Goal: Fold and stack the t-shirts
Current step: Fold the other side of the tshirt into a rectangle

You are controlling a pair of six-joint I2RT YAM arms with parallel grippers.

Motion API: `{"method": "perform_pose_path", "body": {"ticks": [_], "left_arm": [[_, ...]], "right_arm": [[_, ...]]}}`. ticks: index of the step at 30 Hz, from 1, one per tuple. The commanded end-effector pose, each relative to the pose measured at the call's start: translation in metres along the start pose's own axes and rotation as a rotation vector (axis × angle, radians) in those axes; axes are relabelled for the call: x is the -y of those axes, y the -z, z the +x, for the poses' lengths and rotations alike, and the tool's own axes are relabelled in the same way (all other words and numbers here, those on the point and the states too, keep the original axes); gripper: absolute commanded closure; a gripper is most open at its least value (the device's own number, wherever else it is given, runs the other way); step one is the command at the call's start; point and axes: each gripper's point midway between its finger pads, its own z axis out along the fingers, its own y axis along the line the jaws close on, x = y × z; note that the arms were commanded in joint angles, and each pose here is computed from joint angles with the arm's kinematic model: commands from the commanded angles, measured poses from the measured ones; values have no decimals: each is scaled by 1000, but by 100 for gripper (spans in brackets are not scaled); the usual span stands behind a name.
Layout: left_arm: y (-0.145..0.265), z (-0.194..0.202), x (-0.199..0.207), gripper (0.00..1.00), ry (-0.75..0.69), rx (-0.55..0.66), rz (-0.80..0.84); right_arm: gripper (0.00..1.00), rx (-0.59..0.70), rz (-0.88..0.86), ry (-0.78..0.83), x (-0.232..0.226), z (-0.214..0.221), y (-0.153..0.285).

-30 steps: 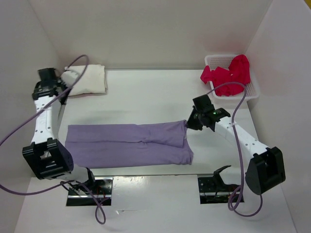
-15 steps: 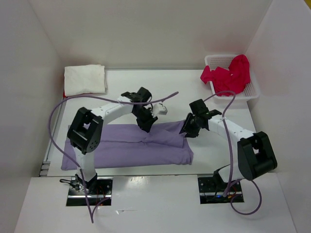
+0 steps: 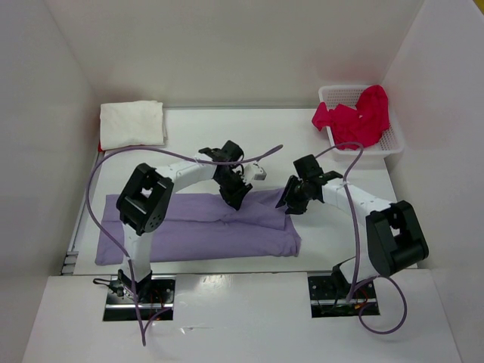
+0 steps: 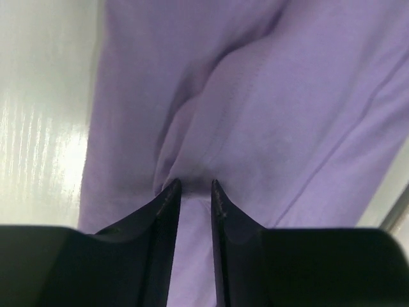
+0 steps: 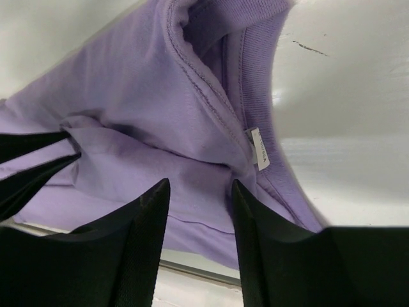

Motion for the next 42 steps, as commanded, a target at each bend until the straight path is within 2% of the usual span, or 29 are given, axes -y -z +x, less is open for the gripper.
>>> {"method": "perform_pose_path", "body": {"ticks": [1,8,15,21,23,24,27,29,35,42], "left_arm": [[-5,-3,-15,66,25,-8,-55],[3,-5,-24,63,23,-18,-148],[13,-8,-30,54,6,-33,-242],[25,-14,-24,43,3,-26,-256],[33,-22,-22,42,-7,-1,-265],[34,-19,-21,42,-3,-10,-262],[32,-16,-22,42,-20,-21,-258],[30,-10,-21,42,-15,-33,-254],[16,3,-19,52,-17,-77,-233],[14,8,-29,74,-16,-99,-283]], "right_arm": [[50,2,-16,-3,0,-1,-5],[50,-4,-9,4,2,0,-7],[47,-10,-15,4,1,1,-7],[44,-11,-28,15,-1,1,-7],[52,-20,-34,15,-2,2,-9],[61,-20,-34,15,-2,2,-9],[73,-8,-47,28,-7,-2,-8],[74,-1,-55,42,-10,-6,-9],[100,61,-18,75,-8,-22,-15],[100,251,-86,122,-20,-49,14]]}}
